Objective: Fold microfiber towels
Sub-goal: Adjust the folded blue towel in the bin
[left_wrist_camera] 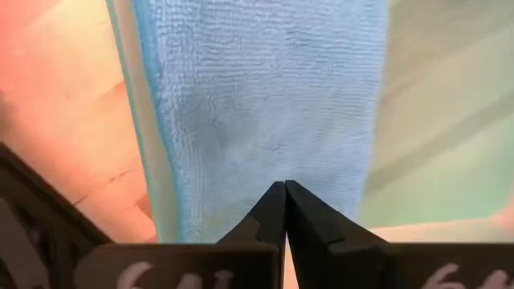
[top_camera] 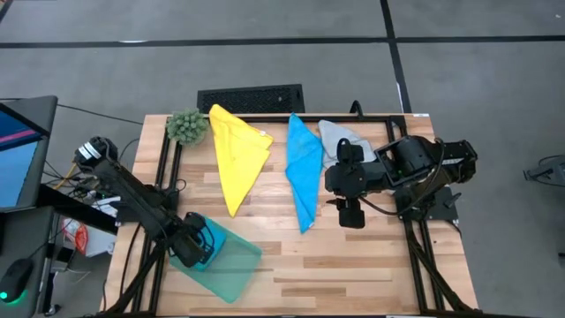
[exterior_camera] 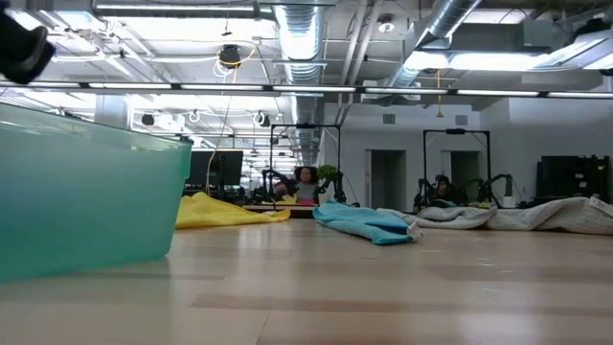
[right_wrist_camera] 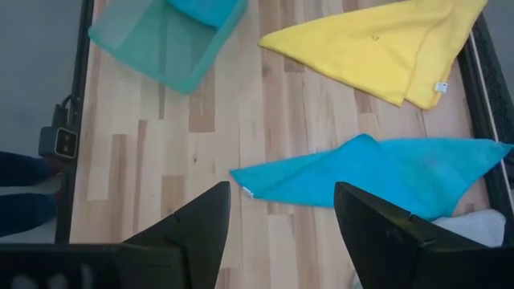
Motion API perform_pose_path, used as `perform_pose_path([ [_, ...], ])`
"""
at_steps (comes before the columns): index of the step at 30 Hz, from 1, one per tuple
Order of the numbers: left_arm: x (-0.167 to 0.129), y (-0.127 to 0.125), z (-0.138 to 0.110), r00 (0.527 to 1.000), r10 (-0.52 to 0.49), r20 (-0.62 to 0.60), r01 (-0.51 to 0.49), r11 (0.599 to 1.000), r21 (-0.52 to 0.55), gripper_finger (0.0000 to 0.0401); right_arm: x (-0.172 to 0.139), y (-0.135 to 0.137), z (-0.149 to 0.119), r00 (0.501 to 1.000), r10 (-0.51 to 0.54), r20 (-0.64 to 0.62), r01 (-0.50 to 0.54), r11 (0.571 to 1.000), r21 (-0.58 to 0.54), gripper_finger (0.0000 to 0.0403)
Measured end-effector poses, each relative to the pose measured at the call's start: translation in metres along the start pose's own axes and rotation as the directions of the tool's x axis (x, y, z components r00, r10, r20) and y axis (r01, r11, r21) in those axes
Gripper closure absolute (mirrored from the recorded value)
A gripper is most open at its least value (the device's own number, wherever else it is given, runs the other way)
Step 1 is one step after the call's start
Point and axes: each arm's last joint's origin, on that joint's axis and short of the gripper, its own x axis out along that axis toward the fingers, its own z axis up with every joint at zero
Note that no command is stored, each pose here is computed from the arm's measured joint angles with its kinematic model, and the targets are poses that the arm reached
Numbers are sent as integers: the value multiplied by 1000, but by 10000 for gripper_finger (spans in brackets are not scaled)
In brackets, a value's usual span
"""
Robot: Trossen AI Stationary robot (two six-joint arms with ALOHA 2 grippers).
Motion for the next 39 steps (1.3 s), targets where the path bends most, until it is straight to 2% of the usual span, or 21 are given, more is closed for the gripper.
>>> perform_pose_path([
  [2,-6,4,2,1000,-9,29,9,1000,-12,401,0,-1,0,1000,-2,0,2,1000,2,155],
  [5,-3,16,6,991,90,97,-86,995,-43,401,0,-1,0,1000,-2,0,2,1000,-1,155],
  [10,8,19,14,975,147,168,-139,989,-58,401,0,-1,0,1000,-2,-1,2,1000,-4,155],
  [13,17,12,15,975,151,163,-150,989,-19,401,0,-1,0,1000,-3,-7,3,1000,-5,155],
  [21,43,10,16,933,320,166,-321,947,-22,401,1,-3,-1,1000,-10,-23,10,1000,4,155],
  [30,66,-4,14,943,310,117,-314,949,18,401,1,-7,-1,1000,-19,-23,19,1000,10,155],
  [34,51,-9,17,943,311,117,-313,950,-1,401,2,-10,0,999,-22,-24,23,1000,5,155],
  [39,10,-17,17,966,227,126,-230,973,14,401,2,-10,0,999,-22,-24,22,1000,0,155],
])
